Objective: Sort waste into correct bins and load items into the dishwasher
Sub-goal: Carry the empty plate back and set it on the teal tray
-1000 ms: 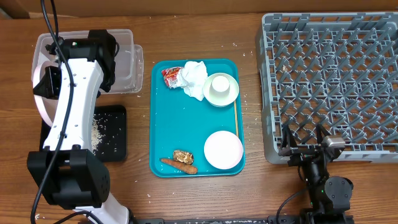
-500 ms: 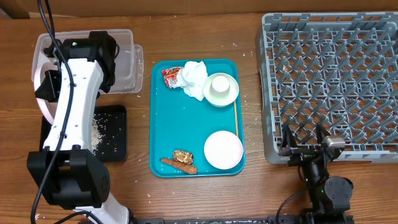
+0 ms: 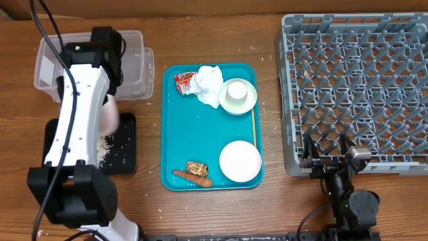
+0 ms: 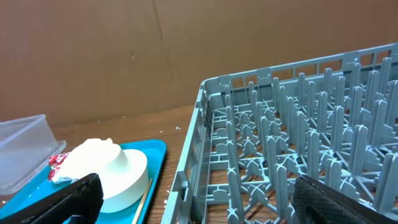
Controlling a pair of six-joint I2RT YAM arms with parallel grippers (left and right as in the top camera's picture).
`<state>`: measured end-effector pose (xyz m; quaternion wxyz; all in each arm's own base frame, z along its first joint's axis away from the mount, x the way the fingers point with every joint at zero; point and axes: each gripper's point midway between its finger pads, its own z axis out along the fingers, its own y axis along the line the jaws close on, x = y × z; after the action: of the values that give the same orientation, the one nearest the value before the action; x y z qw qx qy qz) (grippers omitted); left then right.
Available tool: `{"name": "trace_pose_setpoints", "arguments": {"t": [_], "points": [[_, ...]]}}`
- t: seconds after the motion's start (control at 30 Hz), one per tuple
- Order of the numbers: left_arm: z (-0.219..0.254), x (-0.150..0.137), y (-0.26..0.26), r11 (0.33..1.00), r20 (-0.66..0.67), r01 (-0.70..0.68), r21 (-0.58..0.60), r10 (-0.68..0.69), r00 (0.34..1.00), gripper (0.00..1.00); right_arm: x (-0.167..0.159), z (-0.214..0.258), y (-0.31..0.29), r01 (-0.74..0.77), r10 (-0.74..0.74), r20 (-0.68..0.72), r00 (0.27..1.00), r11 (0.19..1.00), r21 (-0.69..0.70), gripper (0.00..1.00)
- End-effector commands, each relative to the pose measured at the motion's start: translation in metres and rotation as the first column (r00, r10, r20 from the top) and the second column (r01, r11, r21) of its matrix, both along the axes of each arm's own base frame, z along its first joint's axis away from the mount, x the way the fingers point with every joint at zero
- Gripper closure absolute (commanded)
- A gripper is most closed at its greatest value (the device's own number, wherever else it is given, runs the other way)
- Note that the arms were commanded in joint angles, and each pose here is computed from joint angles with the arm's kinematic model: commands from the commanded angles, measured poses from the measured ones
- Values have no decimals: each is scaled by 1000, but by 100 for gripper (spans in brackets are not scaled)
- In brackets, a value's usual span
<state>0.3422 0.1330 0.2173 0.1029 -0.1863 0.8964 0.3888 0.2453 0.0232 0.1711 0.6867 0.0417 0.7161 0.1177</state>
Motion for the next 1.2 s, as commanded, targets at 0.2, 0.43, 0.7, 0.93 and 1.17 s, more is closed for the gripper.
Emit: {"name": "trace_pose_setpoints", "arguments": {"t": [0.2,0.43,0.7,0.93,1.17], "points": [[61,43,-124,620,404,644,-448,-502,764,96,0,-1,0,2,-2,8,1000,1000,-7,0],[87,37,-196,196,609,863,-466,-636,473,96,0,-1,0,2,-2,7,1000,1000,-7,0],[26,48,-196,216,500,724,-656,-594,630,96,0,-1,0,2,-2,8,1000,1000,-7,0],[-45,46,-176,368,246,461,-807,-501,830,96,0,-1,0,2,-2,7,1000,1000,-7,0],[-86,32,-175,392,74,302,-869,-500,863,96,0,-1,0,2,-2,7,1000,1000,-7,0]]}}
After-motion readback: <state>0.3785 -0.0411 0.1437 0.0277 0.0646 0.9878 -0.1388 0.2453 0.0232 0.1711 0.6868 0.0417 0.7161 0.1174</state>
